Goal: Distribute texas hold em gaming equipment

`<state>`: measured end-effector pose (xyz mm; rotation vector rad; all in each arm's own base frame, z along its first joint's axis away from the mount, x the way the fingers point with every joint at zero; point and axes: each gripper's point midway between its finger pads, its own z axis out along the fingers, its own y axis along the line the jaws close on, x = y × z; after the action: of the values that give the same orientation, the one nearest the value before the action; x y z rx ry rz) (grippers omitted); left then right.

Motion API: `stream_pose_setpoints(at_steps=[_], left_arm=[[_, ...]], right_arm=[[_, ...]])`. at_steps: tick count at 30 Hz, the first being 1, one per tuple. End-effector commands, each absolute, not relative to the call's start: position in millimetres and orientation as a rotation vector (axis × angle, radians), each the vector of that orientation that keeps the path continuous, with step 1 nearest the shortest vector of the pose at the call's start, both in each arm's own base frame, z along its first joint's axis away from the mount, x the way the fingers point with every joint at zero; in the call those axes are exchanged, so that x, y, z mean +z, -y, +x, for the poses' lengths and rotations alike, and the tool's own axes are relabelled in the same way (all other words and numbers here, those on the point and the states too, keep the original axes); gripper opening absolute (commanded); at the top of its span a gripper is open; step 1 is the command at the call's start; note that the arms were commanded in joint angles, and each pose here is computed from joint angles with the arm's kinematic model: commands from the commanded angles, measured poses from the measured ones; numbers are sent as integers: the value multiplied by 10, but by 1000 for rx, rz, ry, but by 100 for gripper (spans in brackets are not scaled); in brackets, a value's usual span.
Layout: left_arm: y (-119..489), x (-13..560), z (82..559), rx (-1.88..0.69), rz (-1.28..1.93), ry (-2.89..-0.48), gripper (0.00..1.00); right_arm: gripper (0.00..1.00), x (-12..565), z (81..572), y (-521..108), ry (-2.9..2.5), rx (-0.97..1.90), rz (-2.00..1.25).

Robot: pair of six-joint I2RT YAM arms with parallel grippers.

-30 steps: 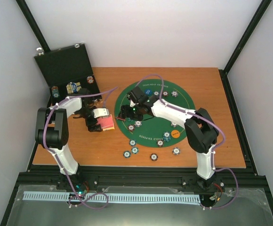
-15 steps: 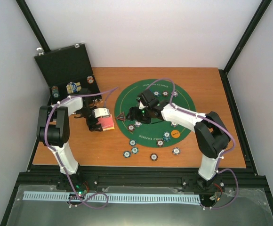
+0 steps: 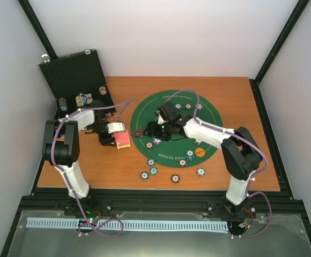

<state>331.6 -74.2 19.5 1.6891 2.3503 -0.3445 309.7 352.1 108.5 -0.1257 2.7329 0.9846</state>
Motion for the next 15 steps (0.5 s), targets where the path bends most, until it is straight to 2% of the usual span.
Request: stream_pose_setpoints(at_steps=[1, 6, 7, 10, 11, 15], left_arm=[[805, 192, 3233, -390, 1723, -2321, 34], [824, 301, 3211, -387, 1712, -2300, 35], [827, 332, 3204, -388, 1712, -2298, 31], [848, 469, 3220, -383, 1696, -2279, 4], [863, 515, 3222, -388, 1687, -2273, 1], [902, 595, 3202, -412, 1673, -2255, 1]], right_arm=[[69, 1126, 3107, -3551, -2713, 1042, -125], [69, 1108, 3104, -3599, -2713, 1081, -136], [69, 1111, 3103, -3611, -2711, 1091, -139], [69, 1124, 3102, -3646, -2705, 1124, -141], [69, 1124, 3102, -3653, -2703, 1132, -139], [69, 1088, 3084, -3685, -2702, 1173, -131]])
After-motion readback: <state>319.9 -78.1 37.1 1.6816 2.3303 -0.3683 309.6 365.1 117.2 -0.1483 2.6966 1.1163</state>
